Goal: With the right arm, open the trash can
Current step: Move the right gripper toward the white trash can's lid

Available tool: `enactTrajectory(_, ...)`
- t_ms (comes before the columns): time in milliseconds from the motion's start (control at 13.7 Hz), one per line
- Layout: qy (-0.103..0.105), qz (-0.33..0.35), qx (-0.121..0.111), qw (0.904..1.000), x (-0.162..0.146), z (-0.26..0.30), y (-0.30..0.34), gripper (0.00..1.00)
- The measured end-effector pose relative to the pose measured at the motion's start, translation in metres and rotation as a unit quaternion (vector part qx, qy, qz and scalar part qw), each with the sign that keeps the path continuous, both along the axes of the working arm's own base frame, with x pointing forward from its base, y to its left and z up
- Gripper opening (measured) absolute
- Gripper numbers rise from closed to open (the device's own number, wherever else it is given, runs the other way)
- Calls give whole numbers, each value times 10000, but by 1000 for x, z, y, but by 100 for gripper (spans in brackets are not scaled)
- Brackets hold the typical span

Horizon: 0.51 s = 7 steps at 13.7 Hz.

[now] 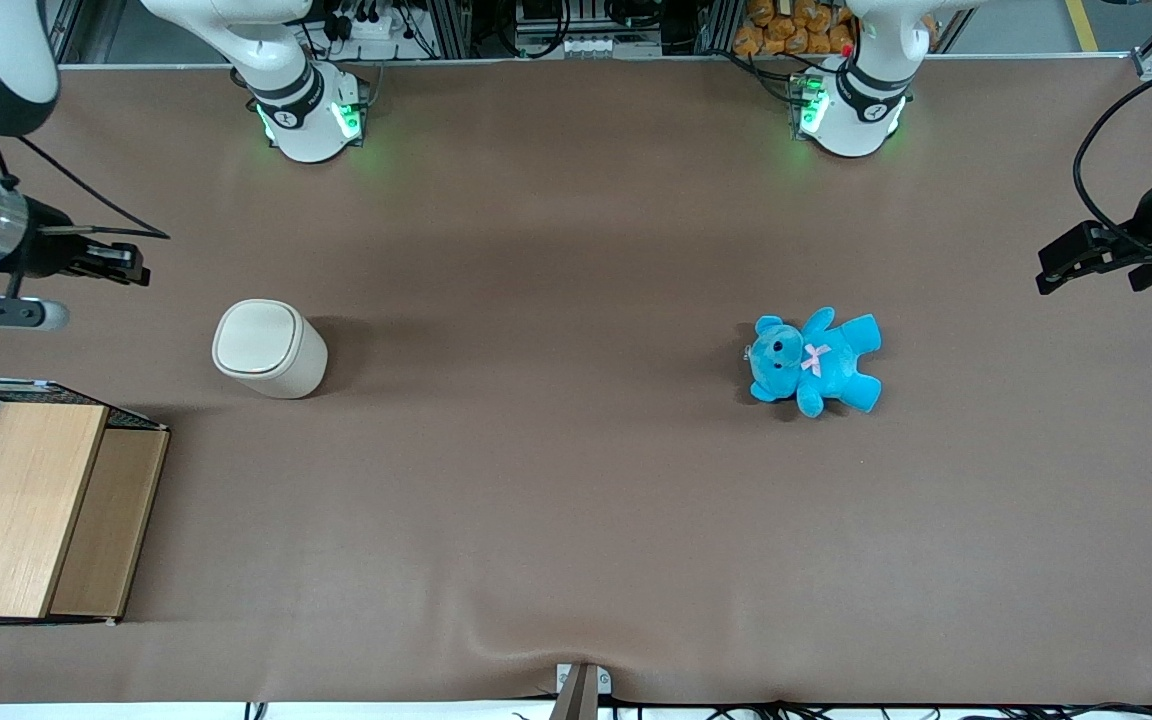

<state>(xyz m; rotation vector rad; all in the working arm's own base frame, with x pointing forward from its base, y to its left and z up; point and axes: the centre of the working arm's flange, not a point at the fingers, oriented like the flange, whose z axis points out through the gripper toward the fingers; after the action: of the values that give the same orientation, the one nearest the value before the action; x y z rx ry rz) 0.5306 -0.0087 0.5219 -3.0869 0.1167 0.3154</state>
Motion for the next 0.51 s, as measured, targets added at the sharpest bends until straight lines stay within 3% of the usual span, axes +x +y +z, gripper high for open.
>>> enactTrajectory(73,37,-5,1,10000,-6,-9,0,1)
enactTrajectory(292,139,-40,3,9999,-16,-36,-3,1)
enactTrajectory(511,37,-65,-4,10000,-23,-64,-4,1)
